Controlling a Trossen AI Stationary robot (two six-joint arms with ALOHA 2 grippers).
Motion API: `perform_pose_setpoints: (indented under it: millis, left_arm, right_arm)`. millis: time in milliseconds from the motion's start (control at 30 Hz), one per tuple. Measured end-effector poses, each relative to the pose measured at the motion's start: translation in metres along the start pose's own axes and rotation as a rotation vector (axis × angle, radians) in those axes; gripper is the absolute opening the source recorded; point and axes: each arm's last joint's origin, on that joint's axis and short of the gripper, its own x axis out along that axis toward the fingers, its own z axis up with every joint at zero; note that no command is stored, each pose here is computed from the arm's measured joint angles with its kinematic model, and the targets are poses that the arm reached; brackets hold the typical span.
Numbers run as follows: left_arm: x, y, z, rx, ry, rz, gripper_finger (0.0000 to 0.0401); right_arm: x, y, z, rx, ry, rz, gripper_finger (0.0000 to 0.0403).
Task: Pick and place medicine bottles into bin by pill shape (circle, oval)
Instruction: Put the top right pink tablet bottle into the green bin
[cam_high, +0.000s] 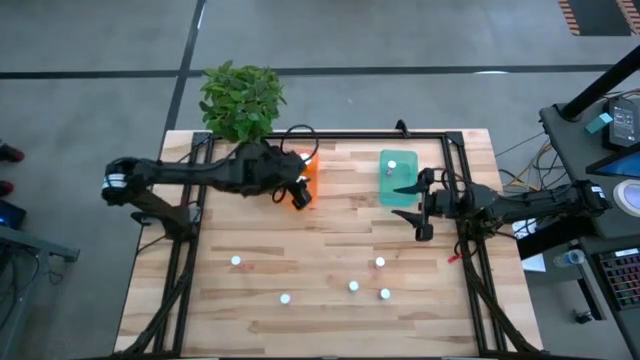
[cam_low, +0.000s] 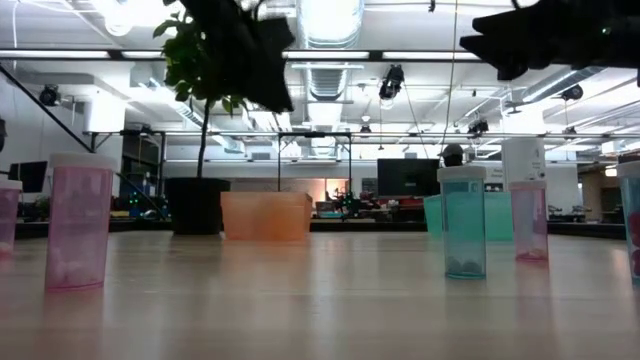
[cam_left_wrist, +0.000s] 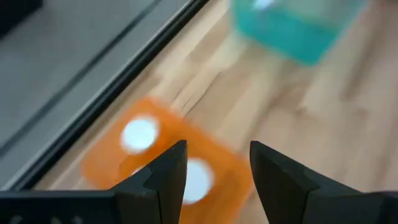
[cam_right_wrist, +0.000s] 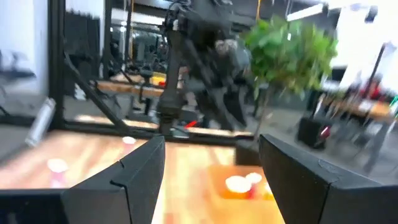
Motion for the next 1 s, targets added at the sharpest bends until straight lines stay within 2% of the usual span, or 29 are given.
perform_pose_setpoints:
  millis: [133,233,400,533,633,800,1000]
  left_arm:
    - [-0.022,-0.026,0.004,0.134,-0.128,-0.105,0.0157]
    - [-0.038,-0.046,0.006,0.241,-0.235,-0.179,0.0157]
    - [-0.057,-0.077,0.001,0.445,-0.397,-0.266,0.0157]
    - [-0.065,-0.092,-0.005,0.522,-0.527,-0.304,0.0157]
    - [-0.067,-0.096,-0.013,0.568,-0.597,-0.308,0.0157]
    - [-0.065,-0.091,-0.024,0.575,-0.678,-0.296,0.0158]
    - [-0.066,-0.080,-0.039,0.571,-0.754,-0.278,0.0158]
  right_arm:
    - [0.000,0.001,0.000,0.212,0.000,0.015,0.0247]
    - [0.001,0.004,0.003,0.327,0.021,0.062,0.0247]
    - [0.011,0.011,0.018,0.412,0.135,0.103,0.0247]
    - [0.022,0.017,0.031,0.477,0.292,0.124,0.0247]
    - [0.029,0.023,0.040,0.523,0.426,0.138,0.0247]
    - [0.040,0.038,0.051,0.605,0.636,0.143,0.0246]
    - [0.050,0.055,0.054,0.729,0.885,0.064,0.0247]
